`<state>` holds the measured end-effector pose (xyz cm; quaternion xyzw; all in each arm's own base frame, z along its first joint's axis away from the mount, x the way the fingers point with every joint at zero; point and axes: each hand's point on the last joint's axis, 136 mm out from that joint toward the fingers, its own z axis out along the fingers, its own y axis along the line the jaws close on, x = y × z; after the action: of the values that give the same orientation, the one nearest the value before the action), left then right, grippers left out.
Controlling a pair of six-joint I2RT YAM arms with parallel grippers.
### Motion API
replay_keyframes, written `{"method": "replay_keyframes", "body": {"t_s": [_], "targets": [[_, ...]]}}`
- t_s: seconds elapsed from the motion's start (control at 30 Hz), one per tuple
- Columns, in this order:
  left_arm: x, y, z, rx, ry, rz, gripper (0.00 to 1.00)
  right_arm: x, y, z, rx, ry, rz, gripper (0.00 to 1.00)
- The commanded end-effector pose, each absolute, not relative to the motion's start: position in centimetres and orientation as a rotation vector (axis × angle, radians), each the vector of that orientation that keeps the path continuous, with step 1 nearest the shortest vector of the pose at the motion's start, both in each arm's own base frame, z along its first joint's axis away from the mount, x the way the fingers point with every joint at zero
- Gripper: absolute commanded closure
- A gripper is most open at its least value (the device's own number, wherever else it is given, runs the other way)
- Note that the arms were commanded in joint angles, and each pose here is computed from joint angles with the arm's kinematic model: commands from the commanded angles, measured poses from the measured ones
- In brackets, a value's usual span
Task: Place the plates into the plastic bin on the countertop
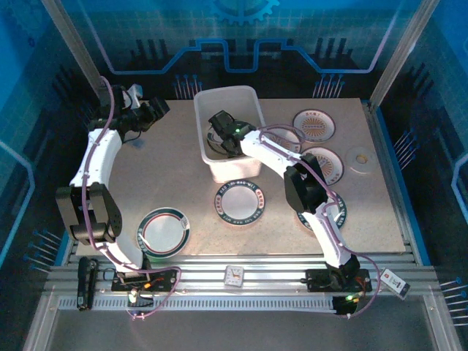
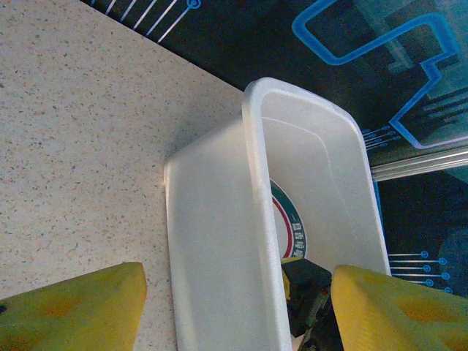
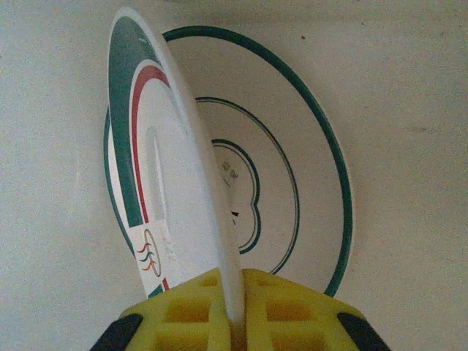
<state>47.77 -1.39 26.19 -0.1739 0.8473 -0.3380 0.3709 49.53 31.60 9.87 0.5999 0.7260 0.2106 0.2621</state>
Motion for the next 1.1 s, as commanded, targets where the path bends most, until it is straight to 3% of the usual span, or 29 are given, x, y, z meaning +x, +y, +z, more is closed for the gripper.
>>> {"method": "replay_keyframes", "body": {"t_s": [0.0, 0.27, 0.53, 0.87, 1.07], "targets": [[47.3, -1.6, 26.8, -0.434, 2.159, -0.894, 0.31, 49.6, 31.9, 9.3, 1.637, 1.902, 0.568, 0.87], [47.3, -1.8, 26.7, -0.431, 2.166, -0.895, 0.31, 49.6, 32.2, 8.4, 1.615, 1.940, 0.570, 0.51], [47.4, -2.5, 27.0, -0.415, 2.170, -0.903, 0.31, 49.0, 32.2, 8.2, 1.562, 2.035, 0.523, 0.00], [47.3, -3.4, 27.3, -0.393, 2.178, -0.904, 0.31, 48.3, 32.0, 8.8, 1.488, 2.189, 0.419, 0.00], [47.2, -3.8, 27.5, -0.383, 2.184, -0.903, 0.31, 48.8, 31.8, 13.0, 1.262, 2.169, 0.437, 0.00]]}}
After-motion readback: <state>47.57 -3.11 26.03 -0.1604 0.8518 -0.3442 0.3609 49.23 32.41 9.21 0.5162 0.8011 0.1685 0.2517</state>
